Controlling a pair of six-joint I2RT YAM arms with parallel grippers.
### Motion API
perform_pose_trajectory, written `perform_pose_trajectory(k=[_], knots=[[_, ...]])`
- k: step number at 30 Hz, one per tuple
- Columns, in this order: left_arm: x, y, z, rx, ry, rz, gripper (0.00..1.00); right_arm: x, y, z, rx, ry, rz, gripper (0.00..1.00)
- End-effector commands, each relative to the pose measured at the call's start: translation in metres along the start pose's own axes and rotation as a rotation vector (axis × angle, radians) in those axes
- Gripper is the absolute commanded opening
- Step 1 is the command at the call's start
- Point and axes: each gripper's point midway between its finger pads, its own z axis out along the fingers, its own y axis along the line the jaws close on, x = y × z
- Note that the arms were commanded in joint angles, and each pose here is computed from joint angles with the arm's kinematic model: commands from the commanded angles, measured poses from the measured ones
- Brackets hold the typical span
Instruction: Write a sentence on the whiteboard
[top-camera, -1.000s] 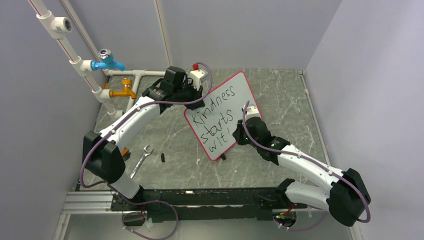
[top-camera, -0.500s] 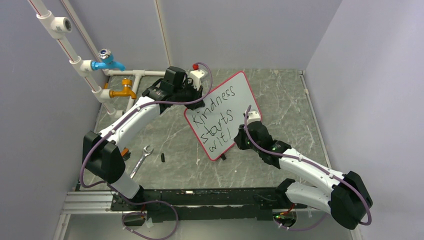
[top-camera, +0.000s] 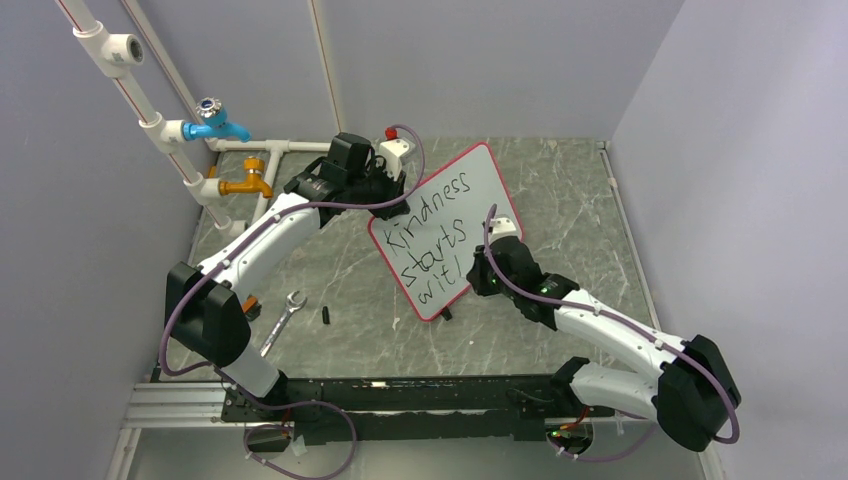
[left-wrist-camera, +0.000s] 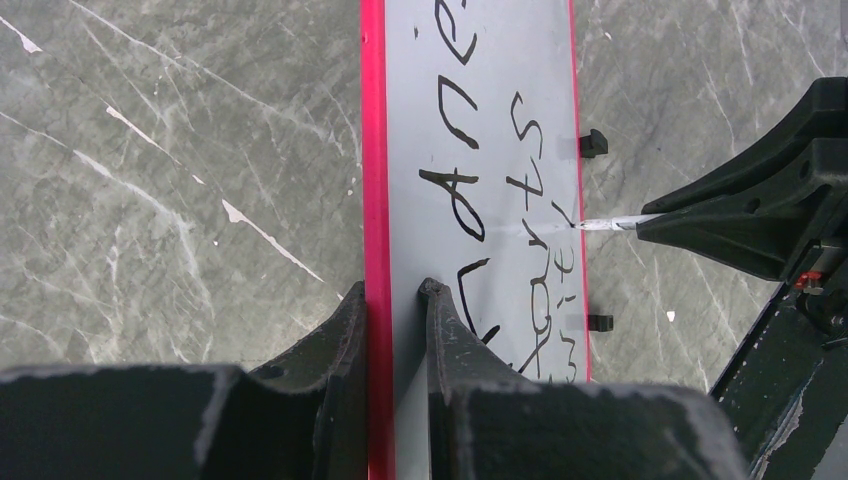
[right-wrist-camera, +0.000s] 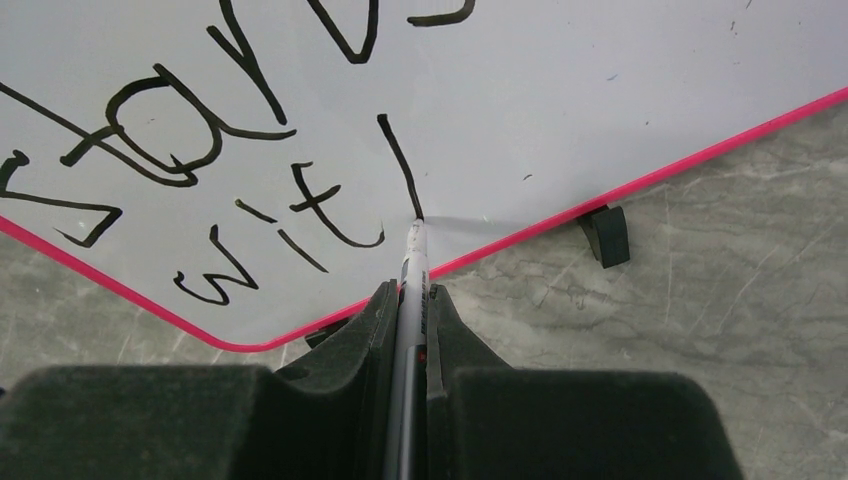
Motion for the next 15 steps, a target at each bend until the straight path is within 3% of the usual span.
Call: perform_pose_trajectory(k=[1, 15], knots=[[0.05, 0.019, 0.001, -0.085, 0.192, 0.096, 0.0, -0.042, 0.016, -0.001, -0.043, -0.108, 0.006, 0.0], [0.05, 0.019, 0.001, -0.085, 0.192, 0.098, 0.0, -0.062, 0.008, 0.005, 0.004, -0.131, 0.007, 0.0]])
